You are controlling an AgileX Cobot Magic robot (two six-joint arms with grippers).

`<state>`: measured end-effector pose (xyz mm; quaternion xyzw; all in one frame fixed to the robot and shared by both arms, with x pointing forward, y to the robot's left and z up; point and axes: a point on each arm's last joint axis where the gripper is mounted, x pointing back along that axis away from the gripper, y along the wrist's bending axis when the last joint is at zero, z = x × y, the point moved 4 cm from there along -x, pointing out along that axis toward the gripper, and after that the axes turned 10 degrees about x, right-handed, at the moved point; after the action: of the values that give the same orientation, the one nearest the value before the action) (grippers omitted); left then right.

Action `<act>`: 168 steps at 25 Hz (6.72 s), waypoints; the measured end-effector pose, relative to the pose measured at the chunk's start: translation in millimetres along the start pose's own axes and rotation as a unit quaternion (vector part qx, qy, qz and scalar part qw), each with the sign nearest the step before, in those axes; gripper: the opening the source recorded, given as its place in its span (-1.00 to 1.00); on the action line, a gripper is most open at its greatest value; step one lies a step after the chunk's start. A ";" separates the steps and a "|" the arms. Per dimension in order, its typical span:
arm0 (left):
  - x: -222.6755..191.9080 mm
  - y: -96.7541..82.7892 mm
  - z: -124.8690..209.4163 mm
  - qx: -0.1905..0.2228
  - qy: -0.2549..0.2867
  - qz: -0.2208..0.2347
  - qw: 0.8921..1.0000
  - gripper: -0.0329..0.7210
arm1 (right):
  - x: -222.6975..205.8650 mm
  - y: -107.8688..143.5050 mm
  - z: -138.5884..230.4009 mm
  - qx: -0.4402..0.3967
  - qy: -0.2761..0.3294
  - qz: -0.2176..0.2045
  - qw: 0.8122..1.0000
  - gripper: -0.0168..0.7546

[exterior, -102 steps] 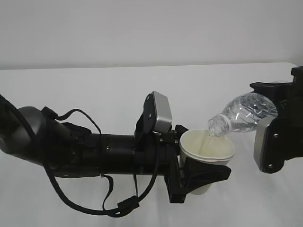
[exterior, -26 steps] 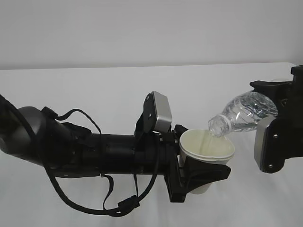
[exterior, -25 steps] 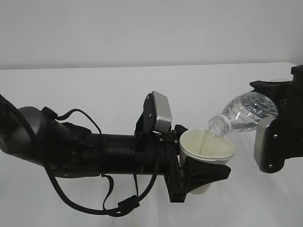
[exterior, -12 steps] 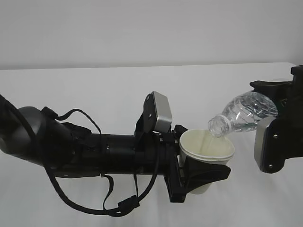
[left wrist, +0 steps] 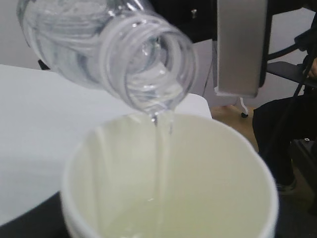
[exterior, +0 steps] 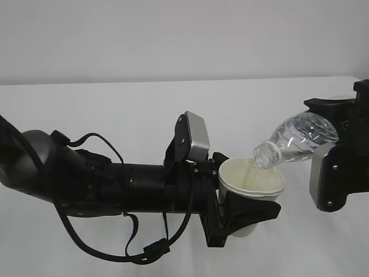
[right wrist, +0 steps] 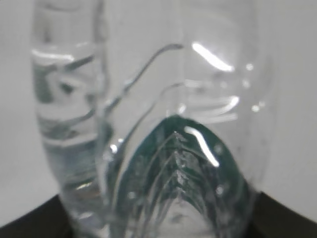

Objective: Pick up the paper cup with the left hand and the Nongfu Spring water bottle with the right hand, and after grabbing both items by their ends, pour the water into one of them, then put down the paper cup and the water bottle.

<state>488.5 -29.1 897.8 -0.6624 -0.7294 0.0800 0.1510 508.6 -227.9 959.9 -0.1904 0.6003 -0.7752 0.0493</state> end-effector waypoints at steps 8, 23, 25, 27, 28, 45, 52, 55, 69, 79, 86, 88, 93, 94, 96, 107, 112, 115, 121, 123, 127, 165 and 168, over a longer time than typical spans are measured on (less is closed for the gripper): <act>0.0 0.0 0.0 0.000 0.000 0.000 1.000 0.33 | -0.2 -0.5 0.2 0.000 0.000 0.001 1.000 0.14; 0.0 0.2 -0.1 0.000 -0.001 -0.001 1.000 0.33 | -0.2 -0.5 0.2 0.001 0.000 0.001 1.000 0.14; 0.0 0.2 -0.1 0.000 -0.001 -0.001 1.000 0.33 | -0.2 -0.5 0.2 0.001 0.000 0.001 1.000 0.14; 0.0 0.2 -0.1 0.000 -0.001 -0.001 1.000 0.33 | -0.2 -0.5 0.2 0.001 0.000 0.001 1.000 0.14; 0.0 0.2 -0.1 0.000 -0.001 -0.001 1.000 0.33 | -0.2 -0.5 0.2 0.001 0.000 0.001 1.000 0.14; 0.0 0.9 -0.8 0.002 -0.003 -0.004 1.000 0.33 | -0.2 -0.7 0.2 0.001 0.000 0.002 1.000 0.14; 0.0 1.1 -0.9 0.003 -0.003 -0.004 1.000 0.33 | -0.2 -0.7 0.2 0.001 0.000 0.002 1.000 0.14; 0.0 1.3 -1.0 0.003 -0.004 -0.005 1.000 0.33 | -0.2 -0.7 0.2 0.001 0.000 0.002 1.000 0.14; 0.0 1.6 -1.0 0.003 -0.004 -0.006 1.000 0.33 | -0.2 -0.7 0.2 0.014 0.000 0.002 1.000 0.14; 0.0 1.6 -1.0 0.003 -0.004 -0.006 1.000 0.33 | -0.2 -0.7 0.2 0.014 0.000 0.002 1.000 0.14; 0.0 1.6 -1.0 0.006 -0.004 -0.006 1.000 0.33 | -0.2 -1.0 0.2 0.014 0.000 0.003 1.000 0.14; 0.0 1.6 -1.0 0.006 -0.004 -0.006 1.000 0.33 | -0.2 -1.0 0.2 0.014 0.000 0.003 1.000 0.14; 0.0 1.8 -0.8 0.006 -0.003 -0.007 1.000 0.33 | -0.2 -1.7 0.3 0.015 0.001 0.005 1.000 0.13; 0.0 1.8 -0.8 0.006 -0.003 -0.007 1.000 0.33 | -0.2 -1.7 0.3 0.015 0.001 0.005 1.000 0.13; 0.0 2.1 -0.4 0.006 -0.002 -0.008 1.000 0.33 | -0.2 -1.7 0.3 0.015 0.001 0.005 1.000 0.13; 0.0 2.2 -0.3 0.007 -0.001 -0.008 1.000 0.33 | -0.2 -1.7 0.5 0.014 0.001 0.005 1.000 0.10; 0.0 2.3 -0.2 0.007 -0.001 -0.009 1.000 0.33 | -0.2 -1.7 0.5 0.014 0.001 0.005 1.000 0.10; 0.0 2.3 -0.2 0.007 -0.001 -0.009 1.000 0.33 | -0.2 -1.7 0.5 0.014 0.001 0.005 1.000 0.10; 0.0 2.3 -0.2 0.007 -0.001 -0.009 1.000 0.33 | -0.2 -2.0 0.5 0.014 0.002 0.006 1.000 0.10; 0.0 2.3 -0.2 0.007 -0.001 -0.009 1.000 0.33 | -0.2 -2.0 0.5 0.014 0.002 0.006 1.000 0.10; 0.0 2.3 -0.2 0.007 -0.001 -0.009 1.000 0.33 | -0.2 -2.0 0.5 0.014 0.002 0.006 1.000 0.10; 0.1 3.4 -0.7 0.009 -0.003 -0.013 1.000 0.33 | -0.2 -4.2 0.8 0.015 0.003 0.015 1.000 0.09; 0.1 3.8 -1.1 0.011 -0.004 -0.015 1.000 0.33 | -0.2 -4.2 0.8 0.015 0.003 0.015 1.000 0.09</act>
<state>492.4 -28.7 897.6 -0.6497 -0.7387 0.0886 0.1562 509.7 -227.4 964.0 -0.1787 0.5916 -0.7837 0.0619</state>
